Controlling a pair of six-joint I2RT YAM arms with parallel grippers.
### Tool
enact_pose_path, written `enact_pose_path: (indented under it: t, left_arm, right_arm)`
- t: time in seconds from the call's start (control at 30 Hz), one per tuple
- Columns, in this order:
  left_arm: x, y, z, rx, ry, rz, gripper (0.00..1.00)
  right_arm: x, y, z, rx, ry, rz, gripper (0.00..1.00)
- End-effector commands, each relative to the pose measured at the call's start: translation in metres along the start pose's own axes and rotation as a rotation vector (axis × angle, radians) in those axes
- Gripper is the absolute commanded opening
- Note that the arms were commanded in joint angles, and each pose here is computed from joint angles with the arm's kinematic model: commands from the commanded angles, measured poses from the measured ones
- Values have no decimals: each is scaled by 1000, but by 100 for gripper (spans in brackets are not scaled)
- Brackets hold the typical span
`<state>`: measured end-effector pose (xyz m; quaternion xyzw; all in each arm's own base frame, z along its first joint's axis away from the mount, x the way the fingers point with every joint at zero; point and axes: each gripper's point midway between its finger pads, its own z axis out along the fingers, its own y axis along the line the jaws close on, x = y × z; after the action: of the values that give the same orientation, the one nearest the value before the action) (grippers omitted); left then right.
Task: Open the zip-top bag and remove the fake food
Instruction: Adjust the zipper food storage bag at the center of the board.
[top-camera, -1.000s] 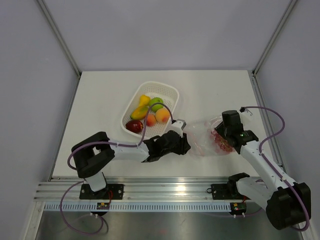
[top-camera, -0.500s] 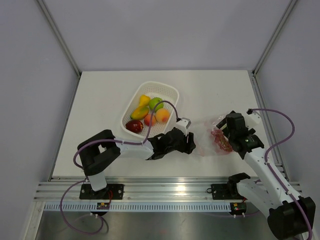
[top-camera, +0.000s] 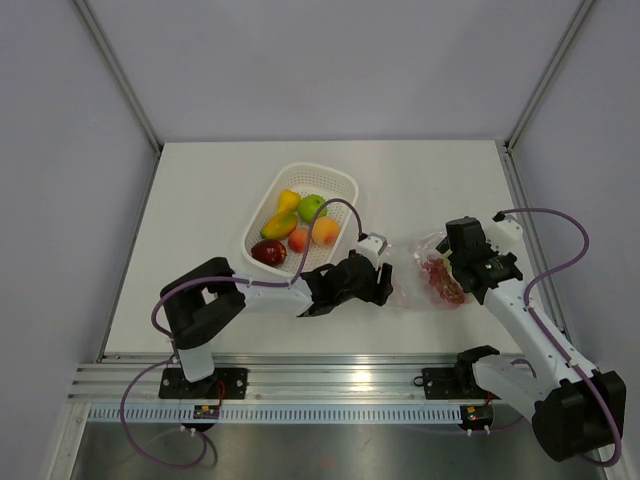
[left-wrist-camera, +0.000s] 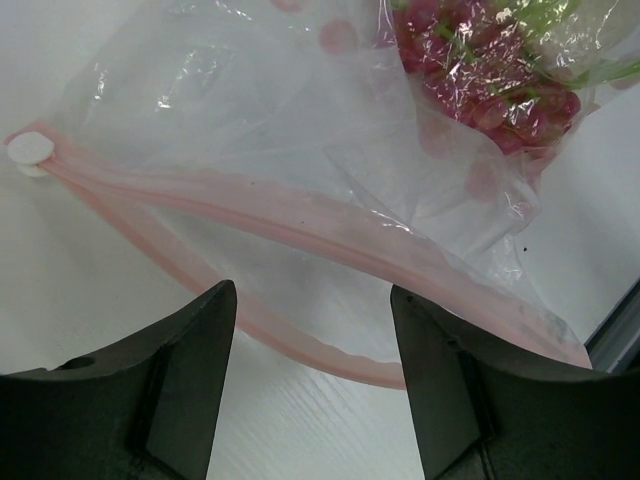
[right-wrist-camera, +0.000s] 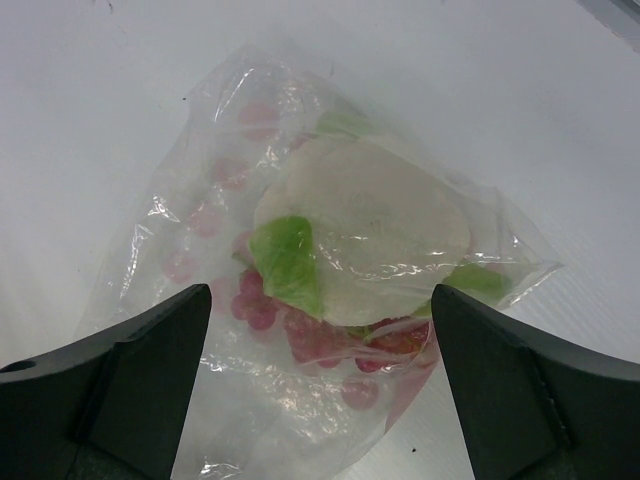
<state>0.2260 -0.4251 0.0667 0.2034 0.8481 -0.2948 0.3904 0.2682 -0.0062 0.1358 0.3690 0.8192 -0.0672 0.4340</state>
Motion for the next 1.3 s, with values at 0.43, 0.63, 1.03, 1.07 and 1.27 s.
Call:
enact_pose_path:
  t: [0.43,0.63,1.03,1.07,1.27]
  left_arm:
    - [-47,1,-39,27,-218,-97,75]
    - [-50,-2,-43,57,-245,-103,99]
    - [-58,-26,-59,186,-259,-263,99]
    - [-58,-27,-57,187,-254,-274,99]
    - [-62,-29,-41,167,-252,-411,99]
  right_arm:
    - [-18,-5,11,21,-11,115,99]
    - [-10,-2,20,9,61,115,99]
    - [-13,-3,19,-17,52,142,99]
    - [-12,-3,19,-17,54,143,99]
    - [-12,-3,19,-15,54,154,99]
